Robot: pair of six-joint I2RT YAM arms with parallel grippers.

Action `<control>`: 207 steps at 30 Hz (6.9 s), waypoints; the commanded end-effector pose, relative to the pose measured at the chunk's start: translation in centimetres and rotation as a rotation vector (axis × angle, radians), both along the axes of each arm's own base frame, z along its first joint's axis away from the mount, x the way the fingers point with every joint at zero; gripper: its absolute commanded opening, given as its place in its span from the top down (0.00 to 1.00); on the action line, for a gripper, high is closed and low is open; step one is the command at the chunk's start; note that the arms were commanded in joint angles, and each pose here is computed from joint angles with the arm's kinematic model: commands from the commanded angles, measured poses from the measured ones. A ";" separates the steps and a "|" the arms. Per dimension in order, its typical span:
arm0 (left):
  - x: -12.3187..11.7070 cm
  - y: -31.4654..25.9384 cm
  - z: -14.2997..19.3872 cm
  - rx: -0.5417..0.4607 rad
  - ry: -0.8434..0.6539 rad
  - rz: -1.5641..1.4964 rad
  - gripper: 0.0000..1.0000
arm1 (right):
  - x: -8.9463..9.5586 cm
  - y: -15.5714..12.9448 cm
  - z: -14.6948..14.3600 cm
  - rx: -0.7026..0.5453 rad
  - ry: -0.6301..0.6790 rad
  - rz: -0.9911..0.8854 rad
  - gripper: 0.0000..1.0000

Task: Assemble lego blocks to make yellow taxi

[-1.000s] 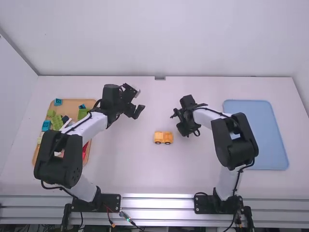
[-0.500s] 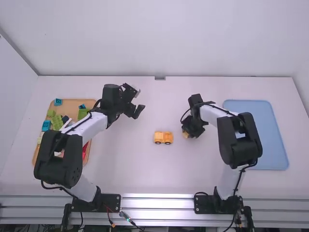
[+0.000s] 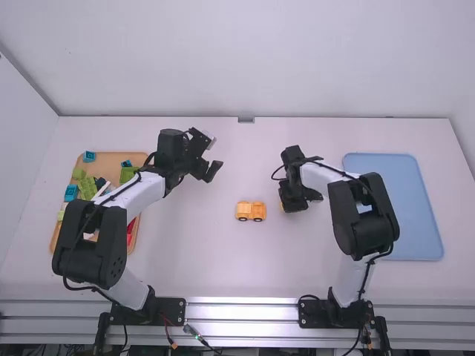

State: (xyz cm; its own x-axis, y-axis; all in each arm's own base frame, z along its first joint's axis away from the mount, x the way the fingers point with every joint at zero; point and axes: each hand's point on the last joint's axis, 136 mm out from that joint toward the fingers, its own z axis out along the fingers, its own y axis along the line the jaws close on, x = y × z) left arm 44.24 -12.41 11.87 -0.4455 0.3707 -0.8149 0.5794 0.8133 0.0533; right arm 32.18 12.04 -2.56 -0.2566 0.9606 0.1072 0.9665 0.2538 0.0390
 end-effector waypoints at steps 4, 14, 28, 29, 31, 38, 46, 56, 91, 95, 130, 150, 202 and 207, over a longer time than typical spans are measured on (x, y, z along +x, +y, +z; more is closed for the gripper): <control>0.0 0.3 0.5 0.001 -0.013 0.008 0.01 | 0.1 -1.3 -0.4 -0.065 0.007 -0.117 1.00; -0.1 0.3 0.5 0.001 -0.012 0.008 0.01 | 0.1 -1.2 -0.4 -0.061 0.005 -0.098 0.19; -0.1 0.3 0.5 0.001 -0.012 0.007 0.01 | 1.2 -0.3 0.7 0.047 -0.003 -0.012 0.00; -0.1 0.1 0.5 0.001 -0.012 0.004 0.01 | 1.4 -0.2 1.1 0.067 0.003 -0.009 0.01; -0.1 0.0 0.5 0.001 -0.012 0.002 0.01 | 1.8 -0.3 1.9 0.084 0.009 0.007 0.01; -0.1 0.0 0.5 0.001 -0.012 0.002 0.01 | 3.2 0.0 6.3 0.186 -0.014 0.257 0.01; -0.1 0.3 0.5 0.002 -0.012 0.008 0.01 | 5.1 1.5 13.1 0.368 -0.245 0.851 0.01; -0.1 0.3 0.4 0.029 -0.026 -0.015 0.01 | 4.4 3.4 17.7 0.409 -0.694 1.821 0.00; -1.8 -3.0 1.4 -0.051 -0.052 -0.218 0.01 | 13.9 5.7 18.7 -0.302 -0.968 2.375 0.01; -3.9 -5.0 1.8 -0.056 -0.104 -0.424 0.01 | 8.6 6.4 18.5 -0.055 -1.150 2.630 0.01; -12.6 -13.8 -5.2 -0.169 -0.151 -1.050 0.01 | -1.2 0.7 4.7 0.068 -1.532 2.648 0.07; -12.7 -13.8 -5.2 -0.173 -0.143 -1.047 0.01 | 0.3 -0.7 0.5 0.009 -1.446 2.508 0.08; -12.9 -13.0 -6.9 -0.128 -0.041 -0.995 0.01 | 0.0 0.0 3.2 0.210 -1.460 2.392 0.88; -13.0 -12.8 -8.0 -0.117 -0.087 -0.991 0.01 | -0.2 1.4 5.7 0.186 -1.466 2.424 0.88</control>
